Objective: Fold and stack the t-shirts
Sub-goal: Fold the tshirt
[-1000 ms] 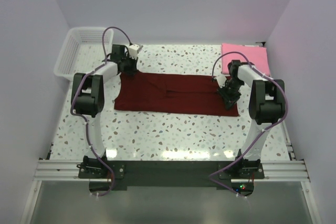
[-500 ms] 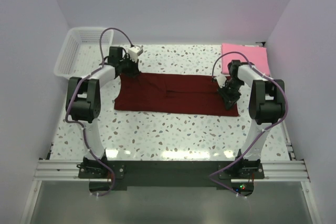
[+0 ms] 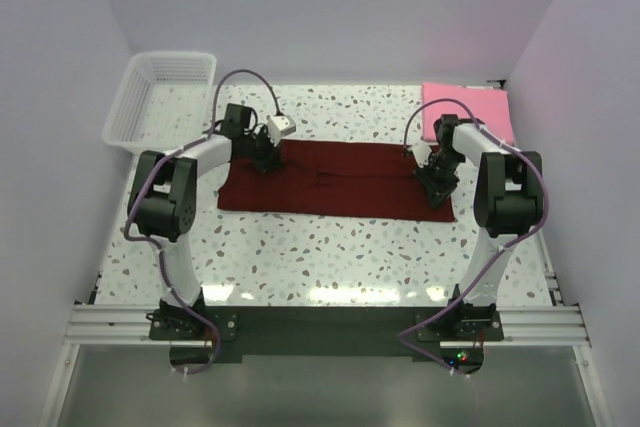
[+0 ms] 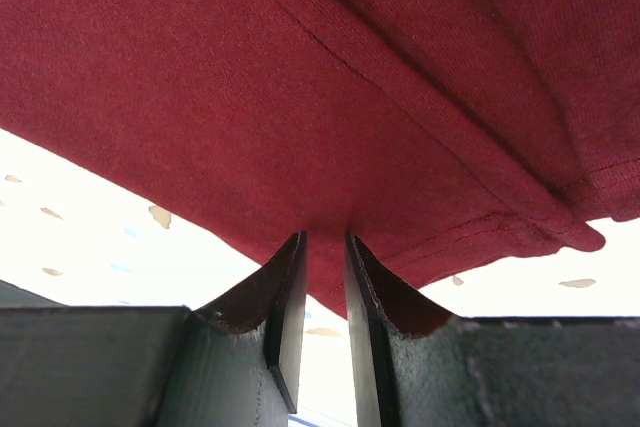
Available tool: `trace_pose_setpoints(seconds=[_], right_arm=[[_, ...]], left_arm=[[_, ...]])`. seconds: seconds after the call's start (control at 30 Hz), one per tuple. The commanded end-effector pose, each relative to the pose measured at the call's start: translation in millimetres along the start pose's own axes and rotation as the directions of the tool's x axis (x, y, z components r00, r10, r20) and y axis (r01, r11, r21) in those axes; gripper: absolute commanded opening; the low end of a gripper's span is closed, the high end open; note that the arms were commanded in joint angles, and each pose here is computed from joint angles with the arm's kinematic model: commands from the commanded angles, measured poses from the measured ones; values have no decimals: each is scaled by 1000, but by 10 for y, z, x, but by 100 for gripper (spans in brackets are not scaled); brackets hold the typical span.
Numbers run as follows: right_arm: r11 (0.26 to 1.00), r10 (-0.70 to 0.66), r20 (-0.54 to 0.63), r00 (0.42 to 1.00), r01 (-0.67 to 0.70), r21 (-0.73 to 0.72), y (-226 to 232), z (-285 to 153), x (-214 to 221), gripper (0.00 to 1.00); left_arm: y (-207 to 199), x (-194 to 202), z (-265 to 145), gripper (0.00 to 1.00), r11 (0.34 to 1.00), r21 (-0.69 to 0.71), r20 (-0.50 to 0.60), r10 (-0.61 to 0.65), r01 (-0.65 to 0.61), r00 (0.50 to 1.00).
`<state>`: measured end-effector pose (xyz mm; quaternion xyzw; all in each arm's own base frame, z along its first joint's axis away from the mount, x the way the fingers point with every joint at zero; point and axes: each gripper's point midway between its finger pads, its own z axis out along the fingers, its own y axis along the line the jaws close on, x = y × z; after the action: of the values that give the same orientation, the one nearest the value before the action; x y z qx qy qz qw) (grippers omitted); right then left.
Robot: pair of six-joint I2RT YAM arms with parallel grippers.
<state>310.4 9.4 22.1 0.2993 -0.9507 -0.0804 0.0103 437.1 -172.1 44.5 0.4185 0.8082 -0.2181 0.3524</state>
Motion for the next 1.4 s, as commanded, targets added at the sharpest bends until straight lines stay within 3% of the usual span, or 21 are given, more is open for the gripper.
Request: trace_pose_setpoints(seconds=[0.0, 0.03, 0.13, 0.17, 0.27, 0.43, 0.53, 0.63, 0.8, 0.93, 1.07, 1.2, 1.37], right_arm=[[1000, 1, -8, 1000, -1, 2, -10, 12, -6, 25], [1000, 4, -9, 1000, -4, -1, -15, 12, -2, 25], [1000, 4, -7, 1000, -4, -7, -9, 12, -22, 25], [1000, 5, 0, 1000, -5, -9, -7, -7, -35, 24], [1000, -12, 43, 999, 13, -15, 37, -132, -118, 25], [999, -45, 104, 994, 42, 28, -27, -482, -313, 29], [997, -58, 115, 992, 53, 52, -101, -567, -422, 29], [996, -75, 82, 994, 70, 62, -139, -513, -456, 27], [983, -148, -22, 989, 150, 104, -94, -291, -443, 25], [972, -196, -92, 976, 206, 114, 8, -84, -374, 24], [960, -238, -154, 959, 256, 111, 116, 101, -246, 24], [957, -256, -213, 943, 279, 81, 228, 265, 4, 23], [922, -368, -280, 887, 386, 10, 643, 338, 294, 23]], left_arm=[[-170, 34, -49, 0, 992, 61, -17, 109, -108, 994], [-179, 112, -34, 0, 991, 62, -49, 124, -121, 991], [-196, 278, 47, 16, 992, 76, -113, 104, -96, 988], [-172, 252, 31, 26, 994, 67, -112, 94, -87, 989], [-102, 92, -89, 38, 998, 17, -66, 69, -68, 995], [41, -404, -537, 43, 995, -97, 64, -4, 10, 998], [-72, -387, -667, 47, 993, -105, 54, -52, 58, 997], [-300, -112, -665, 52, 992, -50, -33, -113, 112, 993], [-478, 358, -626, 48, 972, -77, -137, -231, 222, 963], [-618, 723, -520, 31, 964, -114, -246, -263, 242, 933], [-534, 962, -468, 22, 955, -171, -322, -285, 241, 903], [-316, 1234, -392, 16, 950, -240, -413, -286, 200, 865], [353, 1104, -274, 12, 941, -296, -409, -280, 164, 869]])
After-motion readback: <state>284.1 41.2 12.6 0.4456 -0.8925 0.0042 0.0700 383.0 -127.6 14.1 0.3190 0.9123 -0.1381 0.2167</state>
